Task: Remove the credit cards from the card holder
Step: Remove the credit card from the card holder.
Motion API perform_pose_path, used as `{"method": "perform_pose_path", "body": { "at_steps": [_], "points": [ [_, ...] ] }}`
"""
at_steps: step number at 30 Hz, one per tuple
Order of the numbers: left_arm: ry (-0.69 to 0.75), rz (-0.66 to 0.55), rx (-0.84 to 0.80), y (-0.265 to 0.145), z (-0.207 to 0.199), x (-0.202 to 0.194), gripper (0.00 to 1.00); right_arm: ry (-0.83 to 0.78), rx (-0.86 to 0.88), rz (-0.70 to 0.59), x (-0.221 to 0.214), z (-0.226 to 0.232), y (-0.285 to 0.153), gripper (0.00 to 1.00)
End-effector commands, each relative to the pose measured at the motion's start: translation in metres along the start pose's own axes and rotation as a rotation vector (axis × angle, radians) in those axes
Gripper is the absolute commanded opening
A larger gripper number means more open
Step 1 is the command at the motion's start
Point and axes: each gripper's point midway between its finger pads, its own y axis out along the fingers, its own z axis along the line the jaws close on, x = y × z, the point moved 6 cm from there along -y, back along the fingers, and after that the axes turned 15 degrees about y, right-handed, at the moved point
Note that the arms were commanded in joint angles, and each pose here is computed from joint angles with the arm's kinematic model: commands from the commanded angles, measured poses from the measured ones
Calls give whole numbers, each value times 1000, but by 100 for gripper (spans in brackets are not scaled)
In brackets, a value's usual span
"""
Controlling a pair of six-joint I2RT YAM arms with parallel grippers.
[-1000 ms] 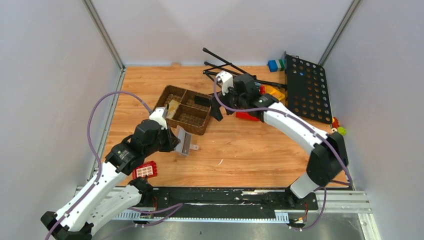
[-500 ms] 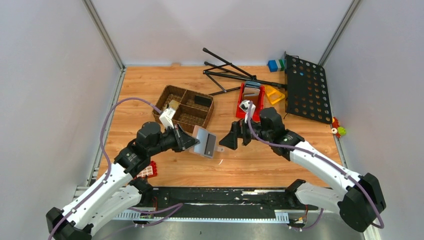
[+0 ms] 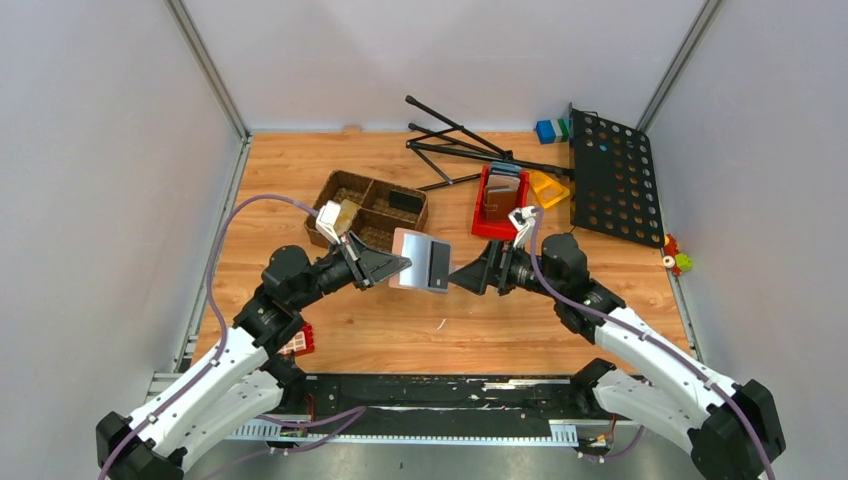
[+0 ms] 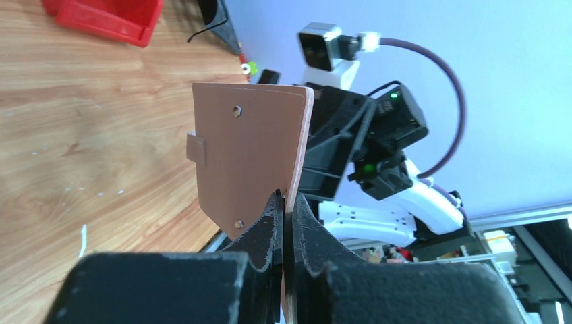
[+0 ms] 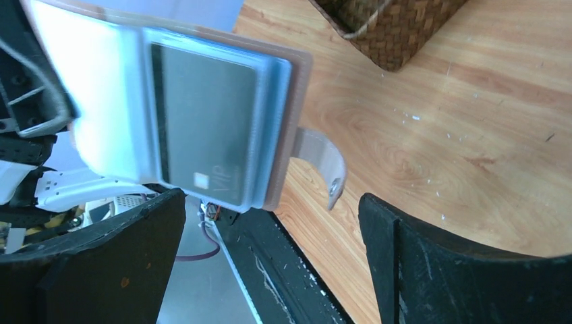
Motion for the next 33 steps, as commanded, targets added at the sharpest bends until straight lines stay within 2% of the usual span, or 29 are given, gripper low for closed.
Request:
{"method": "perform_pose_path", "body": {
  "at_steps": [1,13,19,23,27,30,33],
  "points": [
    [-31,-92,-141,2,-23,19,0,52,67,-8,6,12,6,100],
    [-115,-134,-295,6,-38,26,0,180,318,0,8,45,5,100],
    [-102,-152,-339,4,-48,33,0,253,309,-12,11,46,6,100],
    [-75,-162,-339,3,-53,38,0,259,221,-50,12,38,4,100],
    [-92,-177,-367,0,-58,41,0,275,280,-64,11,43,0,100],
    [-84,-171,-371,-1,-61,42,0,284,203,-59,12,37,3,100],
    [-84,-173,-376,-3,-64,44,0,294,292,-54,11,45,-2,100]
  ]
}}
